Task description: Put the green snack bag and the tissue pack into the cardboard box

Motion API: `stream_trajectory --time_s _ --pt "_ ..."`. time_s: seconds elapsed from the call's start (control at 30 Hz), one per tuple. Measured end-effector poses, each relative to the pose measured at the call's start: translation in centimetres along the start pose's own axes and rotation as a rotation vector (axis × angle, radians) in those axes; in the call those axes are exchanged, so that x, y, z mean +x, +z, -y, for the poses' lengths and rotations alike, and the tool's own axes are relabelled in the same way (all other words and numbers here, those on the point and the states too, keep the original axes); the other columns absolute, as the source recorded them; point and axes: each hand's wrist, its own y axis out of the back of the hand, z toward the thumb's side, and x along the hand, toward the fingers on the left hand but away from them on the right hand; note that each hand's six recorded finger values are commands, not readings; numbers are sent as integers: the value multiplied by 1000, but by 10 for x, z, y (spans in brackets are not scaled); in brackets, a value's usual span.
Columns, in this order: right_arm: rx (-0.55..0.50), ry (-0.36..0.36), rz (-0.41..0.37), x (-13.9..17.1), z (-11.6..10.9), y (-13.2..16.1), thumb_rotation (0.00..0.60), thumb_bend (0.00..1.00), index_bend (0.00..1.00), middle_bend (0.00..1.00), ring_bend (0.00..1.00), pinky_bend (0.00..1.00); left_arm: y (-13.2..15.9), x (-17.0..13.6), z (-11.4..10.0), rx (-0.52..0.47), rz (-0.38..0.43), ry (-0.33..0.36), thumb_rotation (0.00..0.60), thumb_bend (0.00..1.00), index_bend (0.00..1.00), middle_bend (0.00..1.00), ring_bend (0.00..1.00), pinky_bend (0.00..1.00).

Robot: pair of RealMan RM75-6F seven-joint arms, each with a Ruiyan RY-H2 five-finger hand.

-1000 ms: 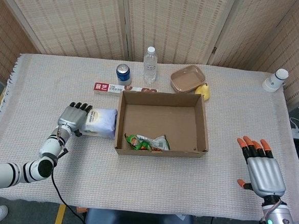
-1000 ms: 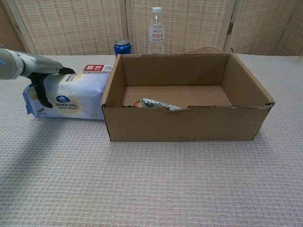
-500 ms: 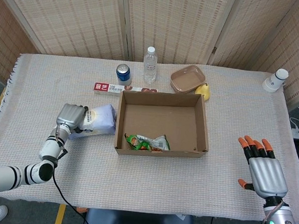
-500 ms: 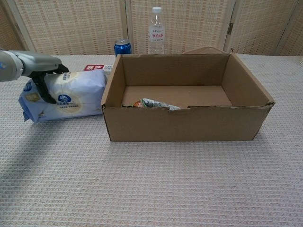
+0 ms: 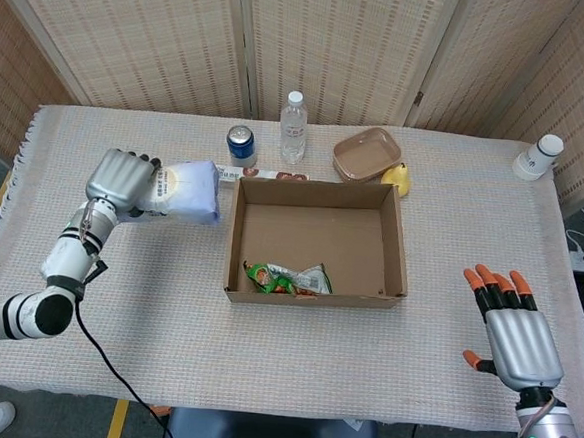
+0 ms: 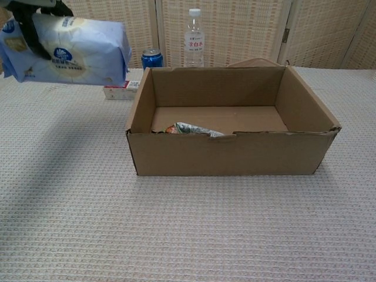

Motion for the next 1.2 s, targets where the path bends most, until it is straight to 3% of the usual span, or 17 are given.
stream_trajectory --time_s 0.1,0.3,0.57,0.83,0.93,1.0,1.07,1.2 --pt "-4 -6 -7 1 -2 1 600 15 77 42 0 0 11 -5 -33 12 27 49 600 321 612 746 647 723" --pt "-12 -17 -15 3 -4 1 600 15 77 42 0 0 54 -11 -67 -33 114 113 600 319 615 747 647 723" --pt "-11 -11 18 2 -5 -7 600 16 73 42 0 0 130 -11 -75 -185 240 116 600 314 625 758 653 723" --pt "-9 6 69 -1 -4 -18 600 15 72 42 0 0 204 -8 -65 -269 325 137 600 300 598 732 635 705" --pt "-10 -1 74 0 -6 -19 600 15 72 42 0 0 223 -4 -60 -300 330 150 600 245 430 557 476 559" --pt "-11 -7 75 2 -7 -20 600 16 72 42 0 0 230 0 -57 -309 331 146 600 200 145 226 177 278" --pt "-9 -8 75 3 -8 -21 600 16 71 42 0 0 234 2 -54 -306 339 127 600 181 8 28 14 97" --pt "-4 -11 67 6 -9 -21 600 16 63 42 0 0 234 7 -49 -271 348 94 600 173 0 0 0 33"
